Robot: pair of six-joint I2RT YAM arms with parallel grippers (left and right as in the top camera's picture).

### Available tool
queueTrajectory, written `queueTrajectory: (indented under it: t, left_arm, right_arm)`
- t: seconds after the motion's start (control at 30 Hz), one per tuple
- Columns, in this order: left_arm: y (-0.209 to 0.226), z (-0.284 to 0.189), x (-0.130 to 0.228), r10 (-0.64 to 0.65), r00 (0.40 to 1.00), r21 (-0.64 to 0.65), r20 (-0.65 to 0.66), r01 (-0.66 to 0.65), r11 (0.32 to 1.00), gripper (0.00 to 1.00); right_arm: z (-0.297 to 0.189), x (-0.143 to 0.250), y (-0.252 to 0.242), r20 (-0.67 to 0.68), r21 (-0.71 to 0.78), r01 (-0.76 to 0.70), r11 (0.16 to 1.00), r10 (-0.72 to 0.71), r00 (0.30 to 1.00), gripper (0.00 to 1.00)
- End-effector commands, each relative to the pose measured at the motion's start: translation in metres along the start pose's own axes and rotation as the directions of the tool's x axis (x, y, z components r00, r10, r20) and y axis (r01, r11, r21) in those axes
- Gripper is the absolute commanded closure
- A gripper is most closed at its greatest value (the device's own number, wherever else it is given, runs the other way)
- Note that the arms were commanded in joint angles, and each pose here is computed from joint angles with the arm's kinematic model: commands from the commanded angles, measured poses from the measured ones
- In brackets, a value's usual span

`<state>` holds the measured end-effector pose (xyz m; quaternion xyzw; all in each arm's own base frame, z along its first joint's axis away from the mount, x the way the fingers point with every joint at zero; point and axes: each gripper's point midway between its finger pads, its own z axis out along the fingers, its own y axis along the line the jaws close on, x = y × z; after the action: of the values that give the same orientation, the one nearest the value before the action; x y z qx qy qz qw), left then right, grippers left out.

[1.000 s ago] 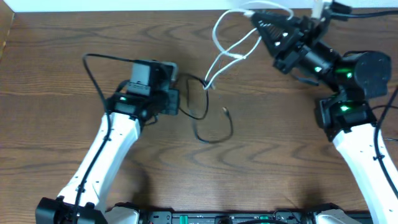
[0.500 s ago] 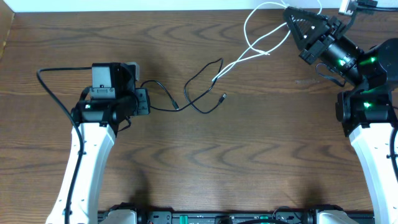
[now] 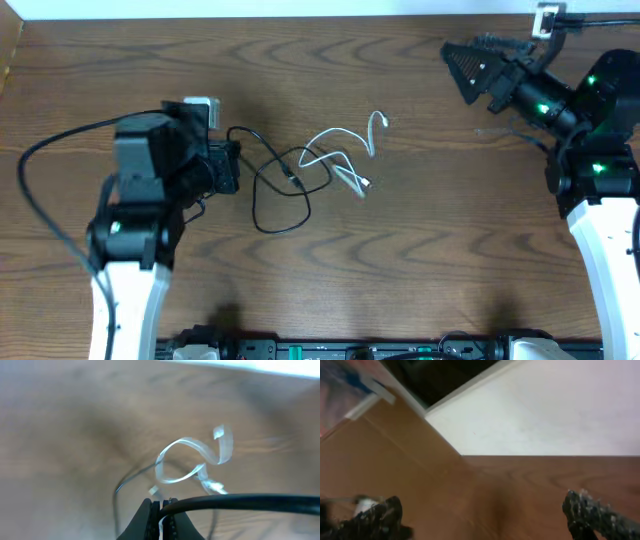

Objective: Untangle cables

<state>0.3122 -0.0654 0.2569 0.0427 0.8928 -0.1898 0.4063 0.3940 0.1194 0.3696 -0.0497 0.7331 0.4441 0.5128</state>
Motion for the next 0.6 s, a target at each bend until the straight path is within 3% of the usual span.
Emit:
queueTrajectory:
  t: [0.0,0.1,0.2,0.4,0.57]
  left_arm:
    - [-0.064,-0.040,-0.027,0.103,0.979,0.286,0.177,-0.151,0.946,0.94]
    - [-0.100,-0.077,-0.051,0.164,0.920,0.385,0.355,-0.304,0.872,0.92]
    - [-0.116,-0.107,-0.074,0.166,0.855,0.380,0.491,-0.381,0.843,0.93]
    - [-0.129,-0.132,-0.095,0.088,0.817,0.416,0.570,-0.379,0.826,0.92]
    - [-0.168,-0.185,-0.111,0.052,0.721,0.504,0.691,-0.532,0.681,0.92]
  right_arm:
    - [-0.004,0.004,-0.005,-0.023,0.039,0.091,0.995,-0.090,0.996,0.01]
    - [-0.003,0.022,-0.013,-0.092,0.061,0.107,0.992,-0.101,0.991,0.01]
    - [-0.003,0.042,-0.019,-0.165,0.070,0.130,0.989,-0.117,0.979,0.01]
    - [0.007,0.092,-0.019,-0.329,0.049,0.183,0.982,-0.157,0.931,0.01]
    - [0.026,0.134,-0.045,-0.454,0.193,0.233,0.953,-0.124,0.882,0.01]
